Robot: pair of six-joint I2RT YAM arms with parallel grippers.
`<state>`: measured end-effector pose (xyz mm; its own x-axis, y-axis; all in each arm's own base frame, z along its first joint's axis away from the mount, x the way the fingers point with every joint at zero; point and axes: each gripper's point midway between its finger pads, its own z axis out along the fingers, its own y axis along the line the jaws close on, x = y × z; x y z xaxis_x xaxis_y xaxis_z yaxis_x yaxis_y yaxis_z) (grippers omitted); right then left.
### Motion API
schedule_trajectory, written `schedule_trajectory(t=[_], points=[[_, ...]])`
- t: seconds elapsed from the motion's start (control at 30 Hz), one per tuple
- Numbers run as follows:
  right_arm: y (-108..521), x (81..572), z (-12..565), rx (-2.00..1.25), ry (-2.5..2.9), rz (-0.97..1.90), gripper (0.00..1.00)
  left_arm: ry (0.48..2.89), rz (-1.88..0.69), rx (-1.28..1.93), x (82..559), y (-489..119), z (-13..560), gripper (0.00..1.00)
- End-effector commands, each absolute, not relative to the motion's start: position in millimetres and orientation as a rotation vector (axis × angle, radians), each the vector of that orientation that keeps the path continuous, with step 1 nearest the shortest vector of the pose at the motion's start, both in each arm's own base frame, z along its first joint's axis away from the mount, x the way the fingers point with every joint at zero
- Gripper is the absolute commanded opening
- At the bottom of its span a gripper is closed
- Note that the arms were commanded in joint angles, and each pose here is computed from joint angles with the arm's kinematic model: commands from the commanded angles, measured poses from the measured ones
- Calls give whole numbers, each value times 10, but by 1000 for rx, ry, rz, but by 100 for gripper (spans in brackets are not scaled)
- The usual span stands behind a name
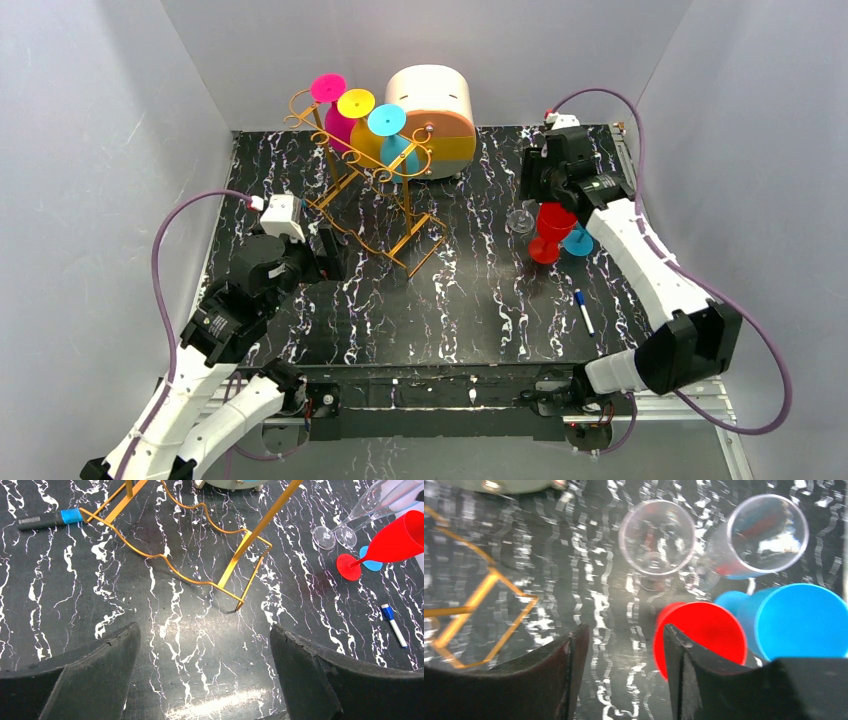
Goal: Take the wine glass off the wine glass rack
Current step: Place the wine glass at the center of the board, then adjust the wine rack at the center of the board.
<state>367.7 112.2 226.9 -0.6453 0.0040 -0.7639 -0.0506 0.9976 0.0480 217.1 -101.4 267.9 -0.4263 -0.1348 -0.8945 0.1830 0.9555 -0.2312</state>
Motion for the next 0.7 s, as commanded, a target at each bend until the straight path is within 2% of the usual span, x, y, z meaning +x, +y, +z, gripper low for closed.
schedule_trajectory(t=[0.0, 0.17, 0.33, 0.47, 0.67], points=[[1482, 3488, 3014, -23, 2102, 440, 67, 1967, -300, 36, 2177, -923, 2668, 98], [2052, 3317, 3583, -57, 1887, 923, 73, 1969, -294, 24, 2178, -910, 2651, 98], [2584, 3083, 3831, -299, 1776, 1336, 81, 1971, -293, 26, 2160, -901, 2658, 98], [2803, 3058, 3932, -354, 1726, 1470, 86, 1974, -288, 31, 2127, -876, 2639, 98], [3173, 3054, 3937, -397, 1731, 1575, 88, 1982, -284, 29, 2129, -874, 2615, 98]])
